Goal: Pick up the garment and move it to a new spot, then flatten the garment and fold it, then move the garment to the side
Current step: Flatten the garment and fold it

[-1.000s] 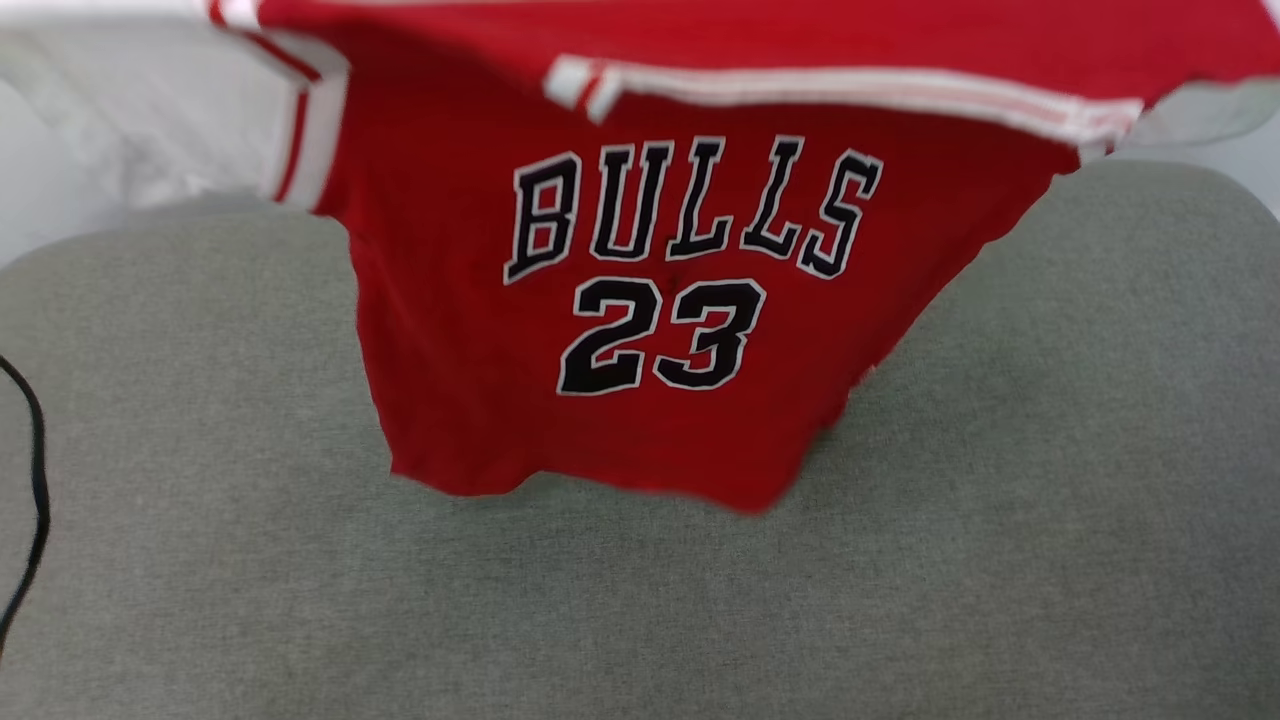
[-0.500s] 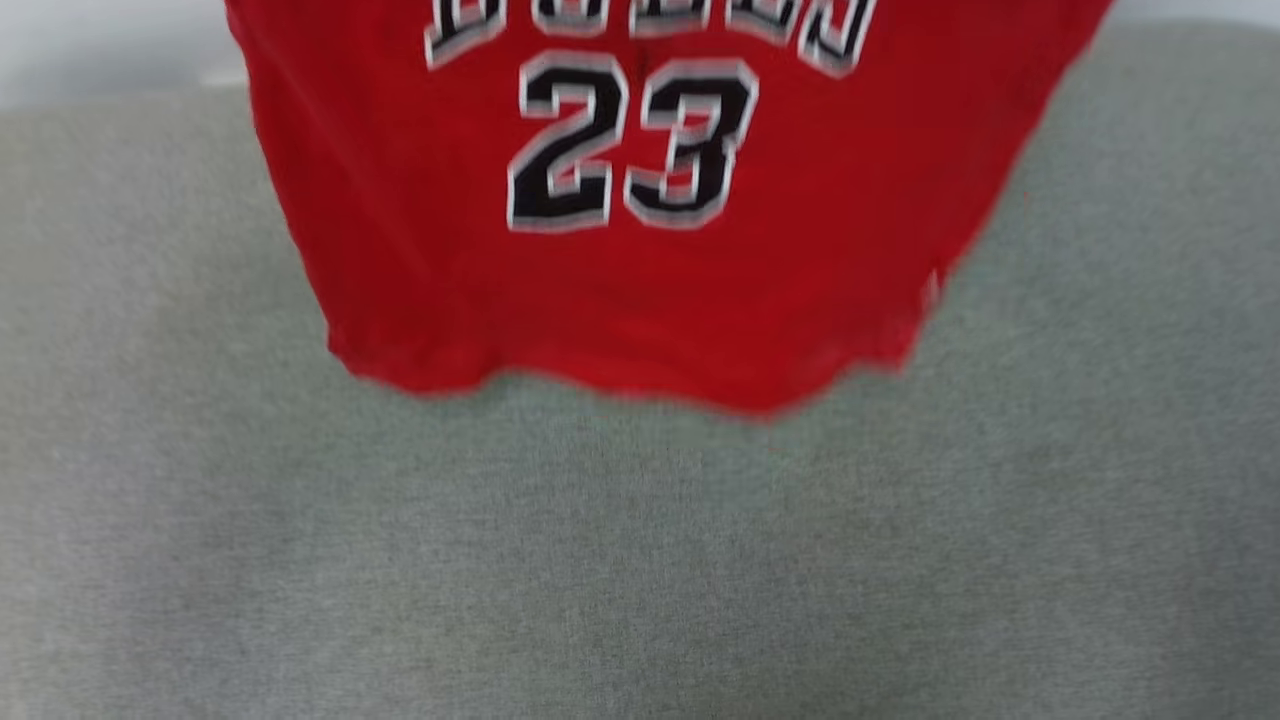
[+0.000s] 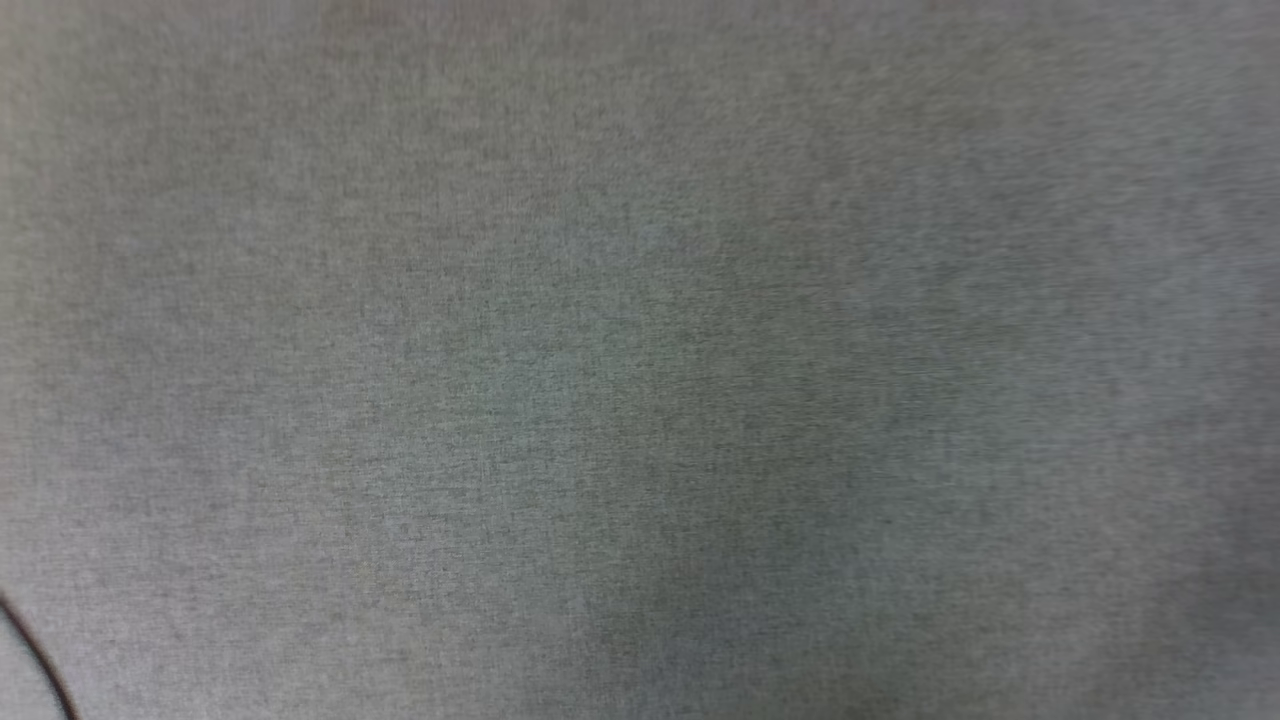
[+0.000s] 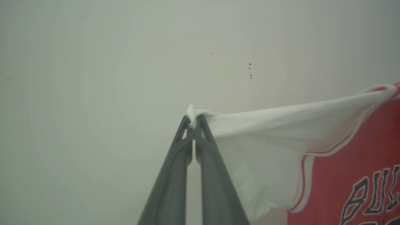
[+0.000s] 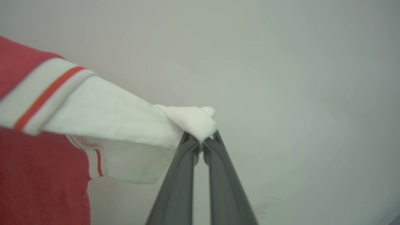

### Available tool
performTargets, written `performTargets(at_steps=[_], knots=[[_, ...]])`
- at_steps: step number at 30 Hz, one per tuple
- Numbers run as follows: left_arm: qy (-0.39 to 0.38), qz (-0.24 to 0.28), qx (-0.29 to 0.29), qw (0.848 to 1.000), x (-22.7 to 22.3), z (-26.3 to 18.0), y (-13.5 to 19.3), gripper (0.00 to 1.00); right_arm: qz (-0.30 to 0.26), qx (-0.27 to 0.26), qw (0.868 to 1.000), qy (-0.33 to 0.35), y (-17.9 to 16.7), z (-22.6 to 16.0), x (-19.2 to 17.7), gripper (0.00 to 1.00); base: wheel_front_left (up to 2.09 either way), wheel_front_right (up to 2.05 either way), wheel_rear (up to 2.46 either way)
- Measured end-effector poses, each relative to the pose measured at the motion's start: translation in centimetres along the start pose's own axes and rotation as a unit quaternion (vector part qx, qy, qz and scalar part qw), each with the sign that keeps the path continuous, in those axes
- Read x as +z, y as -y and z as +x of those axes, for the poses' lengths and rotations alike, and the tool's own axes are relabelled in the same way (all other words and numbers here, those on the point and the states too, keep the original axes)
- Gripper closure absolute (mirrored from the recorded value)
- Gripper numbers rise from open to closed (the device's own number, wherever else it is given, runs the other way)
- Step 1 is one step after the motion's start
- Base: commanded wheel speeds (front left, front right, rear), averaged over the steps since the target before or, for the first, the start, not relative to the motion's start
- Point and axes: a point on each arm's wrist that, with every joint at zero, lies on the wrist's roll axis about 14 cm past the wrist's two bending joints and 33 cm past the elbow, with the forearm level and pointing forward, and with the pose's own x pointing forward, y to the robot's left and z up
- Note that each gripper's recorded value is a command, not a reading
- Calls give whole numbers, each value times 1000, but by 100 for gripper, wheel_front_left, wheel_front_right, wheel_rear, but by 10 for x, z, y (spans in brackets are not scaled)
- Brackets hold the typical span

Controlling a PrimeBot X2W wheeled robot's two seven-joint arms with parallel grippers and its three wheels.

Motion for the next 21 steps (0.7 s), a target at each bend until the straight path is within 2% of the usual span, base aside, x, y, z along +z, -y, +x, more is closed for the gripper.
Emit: performTargets(at_steps=[5, 10, 16, 19, 21], knots=[[-23, -5, 2, 1000, -50, 13, 4, 100, 11, 5, 1000, -11, -21, 22, -46, 100, 0, 0, 0], [-55, -13, -4, 998, -94, 3, 11, 100, 29, 20, 998, -51, -42, 18, -94, 100, 0, 0, 0], [-145, -37, -11, 989, -171, -57, 29, 100, 48, 46, 988, -139, -64, -19, -161, 100, 0, 0, 0], [-187, -63, 1, 980, -192, -93, 27, 100, 62, 57, 978, -191, -70, -45, -186, 100, 0, 0, 0], [-215, -62, 6, 975, -201, -117, 23, 100, 65, 67, 970, -225, -73, -65, -200, 100, 0, 0, 0]])
